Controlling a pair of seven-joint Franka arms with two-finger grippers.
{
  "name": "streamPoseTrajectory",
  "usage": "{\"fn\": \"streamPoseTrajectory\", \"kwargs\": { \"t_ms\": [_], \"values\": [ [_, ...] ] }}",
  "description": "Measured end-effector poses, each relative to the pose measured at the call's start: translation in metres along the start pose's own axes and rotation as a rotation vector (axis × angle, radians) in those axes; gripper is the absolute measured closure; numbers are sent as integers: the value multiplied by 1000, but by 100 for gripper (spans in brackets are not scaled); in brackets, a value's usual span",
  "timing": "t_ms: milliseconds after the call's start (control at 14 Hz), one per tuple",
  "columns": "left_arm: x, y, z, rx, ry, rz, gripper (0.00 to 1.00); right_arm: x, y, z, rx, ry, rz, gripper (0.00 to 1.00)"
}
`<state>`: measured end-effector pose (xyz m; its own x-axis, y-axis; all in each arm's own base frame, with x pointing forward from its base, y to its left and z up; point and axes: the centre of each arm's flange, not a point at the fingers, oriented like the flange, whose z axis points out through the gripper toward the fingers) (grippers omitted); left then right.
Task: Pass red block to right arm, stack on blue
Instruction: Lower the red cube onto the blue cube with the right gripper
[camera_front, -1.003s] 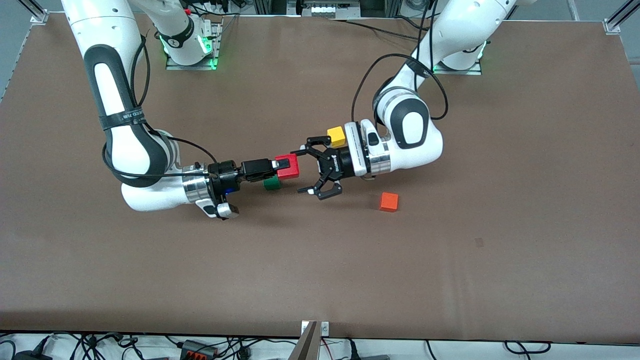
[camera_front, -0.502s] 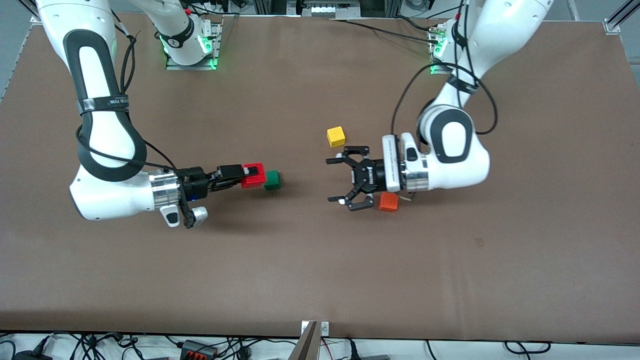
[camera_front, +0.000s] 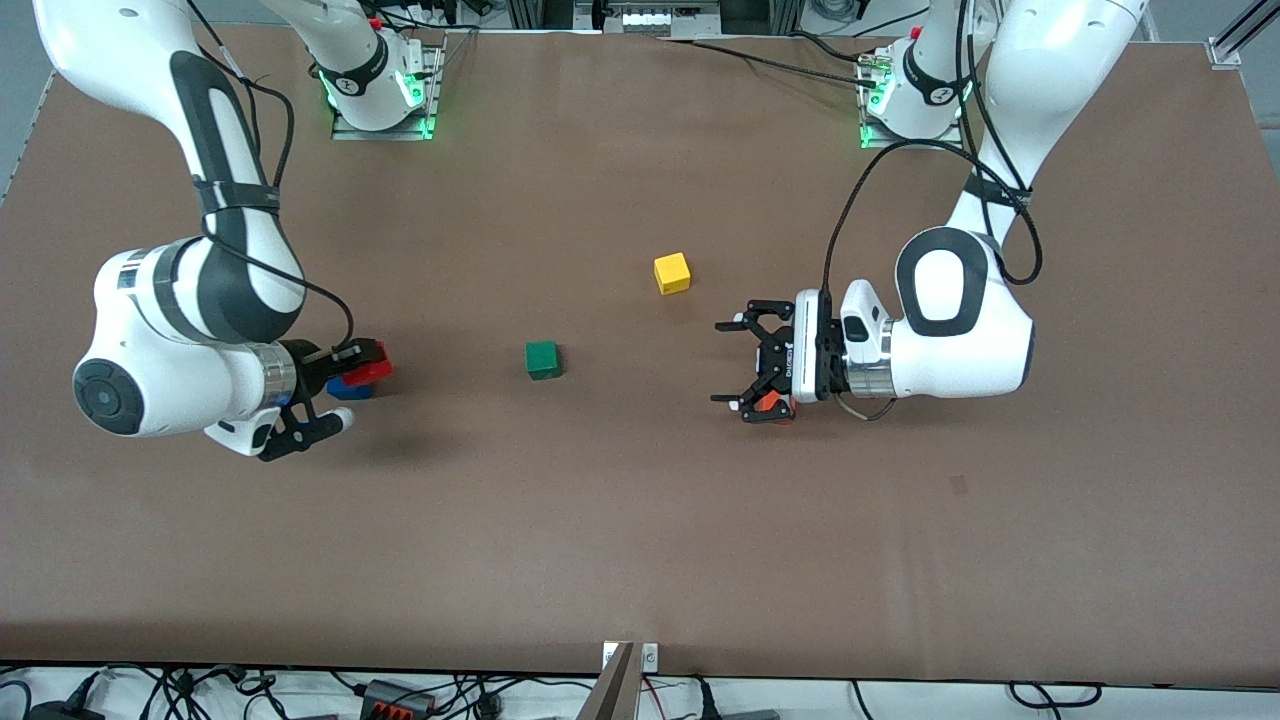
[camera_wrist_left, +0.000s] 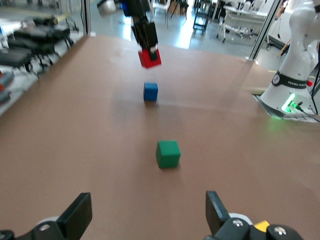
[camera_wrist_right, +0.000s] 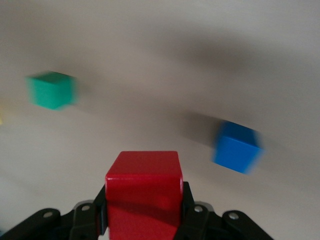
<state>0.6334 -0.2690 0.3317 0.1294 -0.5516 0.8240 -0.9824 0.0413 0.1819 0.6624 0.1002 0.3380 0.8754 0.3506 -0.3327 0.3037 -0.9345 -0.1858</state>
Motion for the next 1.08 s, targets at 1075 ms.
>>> {"fn": "streamPoseTrajectory", "kwargs": {
  "t_ms": [1075],
  "values": [
    [-32, 29, -129, 253, -985, -685, 0, -16, 27, 55, -196, 145, 348, 44]
  ]
}}
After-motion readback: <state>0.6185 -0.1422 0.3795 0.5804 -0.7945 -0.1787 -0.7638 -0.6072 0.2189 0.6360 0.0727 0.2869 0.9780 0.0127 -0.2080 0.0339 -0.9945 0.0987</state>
